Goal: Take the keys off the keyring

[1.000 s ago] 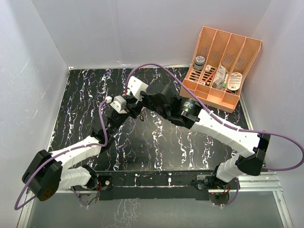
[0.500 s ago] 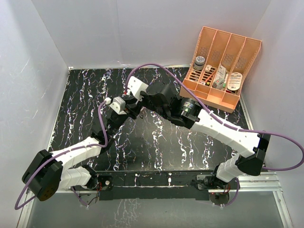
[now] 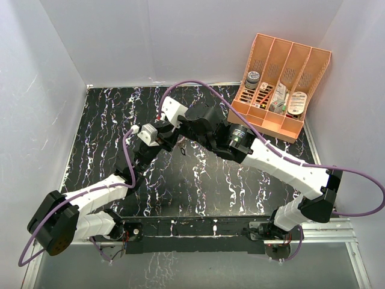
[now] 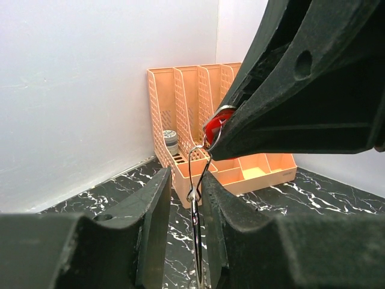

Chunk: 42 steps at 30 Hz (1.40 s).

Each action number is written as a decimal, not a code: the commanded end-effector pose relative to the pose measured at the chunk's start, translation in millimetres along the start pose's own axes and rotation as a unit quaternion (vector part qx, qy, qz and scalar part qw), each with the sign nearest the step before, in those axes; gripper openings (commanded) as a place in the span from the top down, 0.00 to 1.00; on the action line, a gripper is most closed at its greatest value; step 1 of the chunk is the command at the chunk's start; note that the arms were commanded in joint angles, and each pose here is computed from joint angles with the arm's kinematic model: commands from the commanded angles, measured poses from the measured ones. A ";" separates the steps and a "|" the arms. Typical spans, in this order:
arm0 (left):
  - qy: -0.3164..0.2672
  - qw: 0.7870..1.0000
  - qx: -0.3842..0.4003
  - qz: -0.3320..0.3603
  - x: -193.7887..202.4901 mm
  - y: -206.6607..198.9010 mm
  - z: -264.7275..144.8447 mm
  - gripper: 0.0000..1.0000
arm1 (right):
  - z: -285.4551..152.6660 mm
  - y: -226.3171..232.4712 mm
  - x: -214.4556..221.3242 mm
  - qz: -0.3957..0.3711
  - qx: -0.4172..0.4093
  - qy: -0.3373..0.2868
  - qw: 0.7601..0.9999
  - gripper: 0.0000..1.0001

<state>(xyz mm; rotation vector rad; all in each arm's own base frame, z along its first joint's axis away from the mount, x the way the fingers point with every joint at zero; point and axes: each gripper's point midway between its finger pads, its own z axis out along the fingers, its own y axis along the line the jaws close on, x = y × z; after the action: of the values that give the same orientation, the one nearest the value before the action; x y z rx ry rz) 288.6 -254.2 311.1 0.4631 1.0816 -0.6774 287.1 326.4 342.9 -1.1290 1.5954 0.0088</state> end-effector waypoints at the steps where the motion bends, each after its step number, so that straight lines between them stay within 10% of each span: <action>1: -0.051 0.999 -0.002 0.008 -28.2 0.1 1.6 0.74 | -16.8 -18.3 -28.1 0.023 0.022 -0.053 0.998 1.00; 42: 0.001 0.998 -0.050 0.027 -16.4 19.1 2.6 1.00 | -26.3 -25.3 -27.2 0.031 0.037 -0.064 0.997 1.00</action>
<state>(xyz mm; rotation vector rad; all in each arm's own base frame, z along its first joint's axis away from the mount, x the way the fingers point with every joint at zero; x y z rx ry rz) 288.9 -252.6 310.2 0.4726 1.0991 -0.6496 286.5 324.9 337.8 -1.1330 1.5997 0.0052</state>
